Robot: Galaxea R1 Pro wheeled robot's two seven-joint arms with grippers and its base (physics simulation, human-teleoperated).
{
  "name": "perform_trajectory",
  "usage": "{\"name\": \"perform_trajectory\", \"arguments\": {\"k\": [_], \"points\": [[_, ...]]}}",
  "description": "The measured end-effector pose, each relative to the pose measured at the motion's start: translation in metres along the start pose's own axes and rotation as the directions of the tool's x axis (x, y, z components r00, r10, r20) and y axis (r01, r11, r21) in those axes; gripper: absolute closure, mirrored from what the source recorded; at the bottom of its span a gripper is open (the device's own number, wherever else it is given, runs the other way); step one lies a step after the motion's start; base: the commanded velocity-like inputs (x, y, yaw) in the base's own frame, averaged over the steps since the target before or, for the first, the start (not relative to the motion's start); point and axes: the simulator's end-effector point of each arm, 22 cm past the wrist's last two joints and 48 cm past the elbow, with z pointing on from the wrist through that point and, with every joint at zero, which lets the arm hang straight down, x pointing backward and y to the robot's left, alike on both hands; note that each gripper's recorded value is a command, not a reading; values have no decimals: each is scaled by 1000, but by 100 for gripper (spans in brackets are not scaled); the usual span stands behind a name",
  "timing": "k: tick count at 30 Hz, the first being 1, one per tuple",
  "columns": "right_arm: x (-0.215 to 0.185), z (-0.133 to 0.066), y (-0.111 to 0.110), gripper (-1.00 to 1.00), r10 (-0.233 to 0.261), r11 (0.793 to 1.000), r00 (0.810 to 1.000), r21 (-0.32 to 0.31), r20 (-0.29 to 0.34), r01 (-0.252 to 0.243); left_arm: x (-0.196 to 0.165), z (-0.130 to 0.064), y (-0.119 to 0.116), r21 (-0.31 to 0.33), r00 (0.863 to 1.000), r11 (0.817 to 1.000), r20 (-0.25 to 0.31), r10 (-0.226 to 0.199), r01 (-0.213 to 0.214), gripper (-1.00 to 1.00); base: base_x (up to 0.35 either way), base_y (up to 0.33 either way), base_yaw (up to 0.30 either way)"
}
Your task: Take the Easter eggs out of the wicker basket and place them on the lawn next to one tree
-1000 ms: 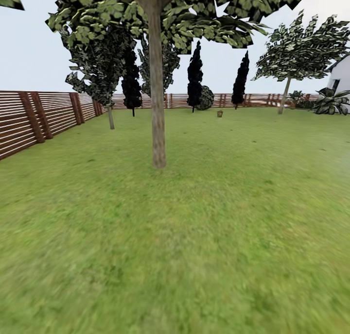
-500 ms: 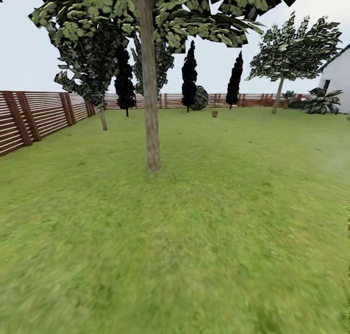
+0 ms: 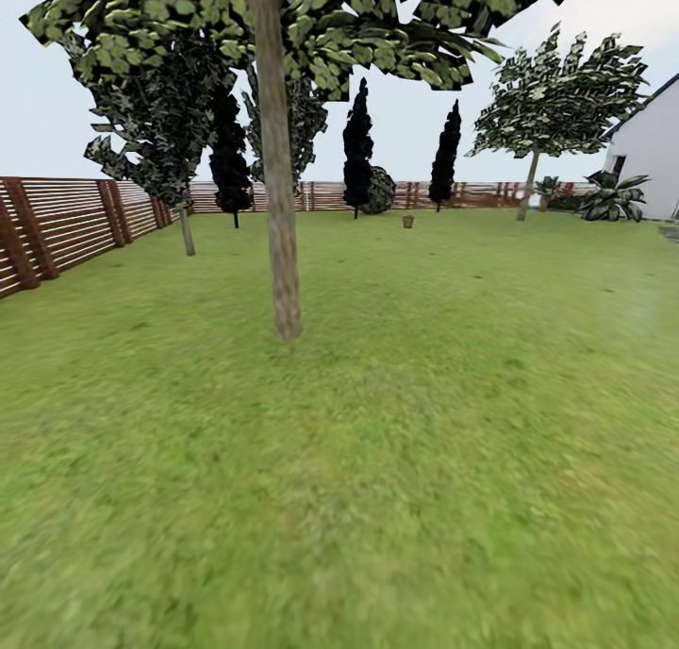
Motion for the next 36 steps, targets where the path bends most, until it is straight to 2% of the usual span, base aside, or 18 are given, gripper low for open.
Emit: {"name": "perform_trajectory", "arguments": {"k": [26, 36], "points": [[0, 0, -1, -100, 0, 1000, 1000, 2, 1, 0, 0, 0, 0, 0, 1000, 1000, 0, 0, 0, -100, 336, 0, -3], [0, 0, 0, -100, 0, 1000, 1000, 0, 2, 0, 0, 0, 0, 0, 1000, 1000, 0, 0, 0, -100, 336, 0, -228]]}}
